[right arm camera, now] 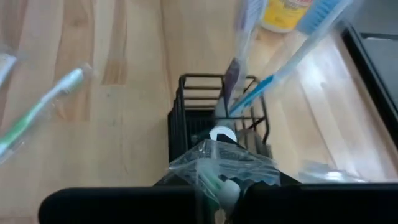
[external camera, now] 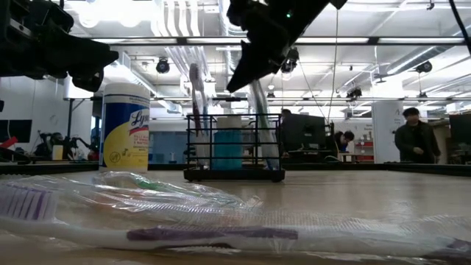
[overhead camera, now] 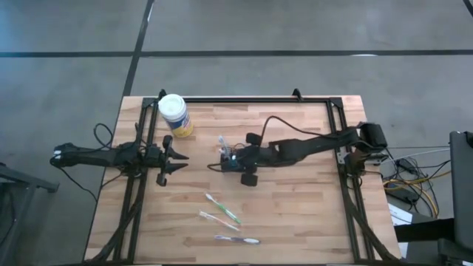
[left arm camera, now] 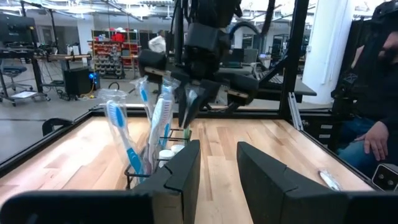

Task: Pick & Place toothbrushing station
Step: Put the right green toothbrush into the mesh organizer

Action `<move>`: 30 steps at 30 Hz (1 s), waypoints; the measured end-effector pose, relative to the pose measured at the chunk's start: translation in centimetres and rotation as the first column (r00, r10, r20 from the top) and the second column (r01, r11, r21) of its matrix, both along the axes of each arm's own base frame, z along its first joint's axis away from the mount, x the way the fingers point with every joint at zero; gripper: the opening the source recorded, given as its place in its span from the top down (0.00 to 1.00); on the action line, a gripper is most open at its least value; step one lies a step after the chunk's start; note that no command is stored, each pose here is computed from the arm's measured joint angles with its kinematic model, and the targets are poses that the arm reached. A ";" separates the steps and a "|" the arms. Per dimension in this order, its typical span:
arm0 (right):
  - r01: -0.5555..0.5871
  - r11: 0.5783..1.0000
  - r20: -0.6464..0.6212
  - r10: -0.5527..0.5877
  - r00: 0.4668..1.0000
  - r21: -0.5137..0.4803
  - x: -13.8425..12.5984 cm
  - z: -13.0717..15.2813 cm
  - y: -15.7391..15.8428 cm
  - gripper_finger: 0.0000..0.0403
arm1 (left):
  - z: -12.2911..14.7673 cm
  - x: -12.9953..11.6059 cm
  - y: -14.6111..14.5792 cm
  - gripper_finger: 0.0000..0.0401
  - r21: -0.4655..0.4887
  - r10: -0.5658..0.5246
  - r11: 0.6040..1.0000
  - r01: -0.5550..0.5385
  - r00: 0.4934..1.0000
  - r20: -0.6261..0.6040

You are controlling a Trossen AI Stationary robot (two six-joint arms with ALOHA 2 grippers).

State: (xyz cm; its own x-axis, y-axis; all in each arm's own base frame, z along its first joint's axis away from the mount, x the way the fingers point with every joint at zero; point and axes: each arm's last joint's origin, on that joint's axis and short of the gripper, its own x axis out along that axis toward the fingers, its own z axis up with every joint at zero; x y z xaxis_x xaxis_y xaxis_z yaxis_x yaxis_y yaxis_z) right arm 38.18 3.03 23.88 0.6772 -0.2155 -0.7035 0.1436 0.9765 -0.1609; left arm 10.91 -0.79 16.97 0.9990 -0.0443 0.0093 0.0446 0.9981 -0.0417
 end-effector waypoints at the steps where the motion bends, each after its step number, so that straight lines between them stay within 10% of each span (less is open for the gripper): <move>1: -0.001 1.000 0.000 0.001 1.000 0.001 0.2 -0.1 0.0 0.96 | 0.0 0.0 0.0 0.72 0.000 -0.001 1.000 0.001 1.000 0.000; 30: 0.051 0.996 0.116 -0.059 0.991 0.072 -4.3 5.2 -0.4 0.50 | 0.4 0.0 0.0 0.72 -0.020 -0.001 1.000 0.001 1.000 0.009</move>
